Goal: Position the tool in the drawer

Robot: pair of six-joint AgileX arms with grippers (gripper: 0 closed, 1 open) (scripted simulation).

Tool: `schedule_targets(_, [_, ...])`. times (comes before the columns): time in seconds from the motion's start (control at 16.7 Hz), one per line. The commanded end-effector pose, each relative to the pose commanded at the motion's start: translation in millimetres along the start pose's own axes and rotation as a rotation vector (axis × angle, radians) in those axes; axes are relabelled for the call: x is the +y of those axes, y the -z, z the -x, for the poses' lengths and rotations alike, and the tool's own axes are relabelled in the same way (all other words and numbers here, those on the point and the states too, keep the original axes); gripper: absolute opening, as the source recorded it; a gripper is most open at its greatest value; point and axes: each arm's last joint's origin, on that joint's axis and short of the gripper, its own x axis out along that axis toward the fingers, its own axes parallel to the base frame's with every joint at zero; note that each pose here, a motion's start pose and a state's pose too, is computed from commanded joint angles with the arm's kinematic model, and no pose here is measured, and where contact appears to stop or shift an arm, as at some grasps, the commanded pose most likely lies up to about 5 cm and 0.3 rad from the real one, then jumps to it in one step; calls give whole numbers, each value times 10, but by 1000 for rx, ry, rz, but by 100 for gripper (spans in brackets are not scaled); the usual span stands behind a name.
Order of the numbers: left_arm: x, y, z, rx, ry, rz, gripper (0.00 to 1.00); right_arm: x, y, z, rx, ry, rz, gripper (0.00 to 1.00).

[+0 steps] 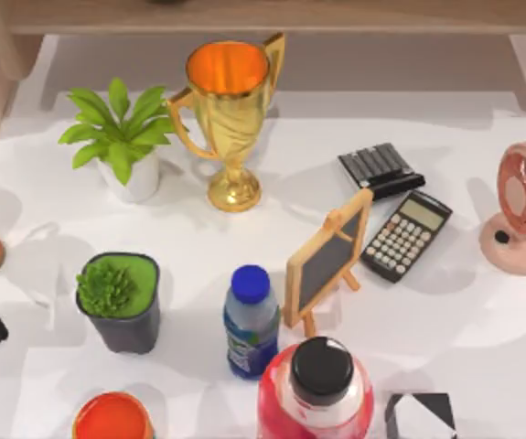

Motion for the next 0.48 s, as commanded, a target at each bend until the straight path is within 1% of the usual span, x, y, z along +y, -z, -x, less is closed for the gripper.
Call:
schedule_targets(0.12, [0,0,0,0,0,0,100,0,0,0,0,0,0,98])
schedule_targets(0.18, [0,0,0,0,0,0,100,0,0,0,0,0,0,100])
schedule_targets(0.48, [0,0,0,0,0,0,100,0,0,0,0,0,0,100])
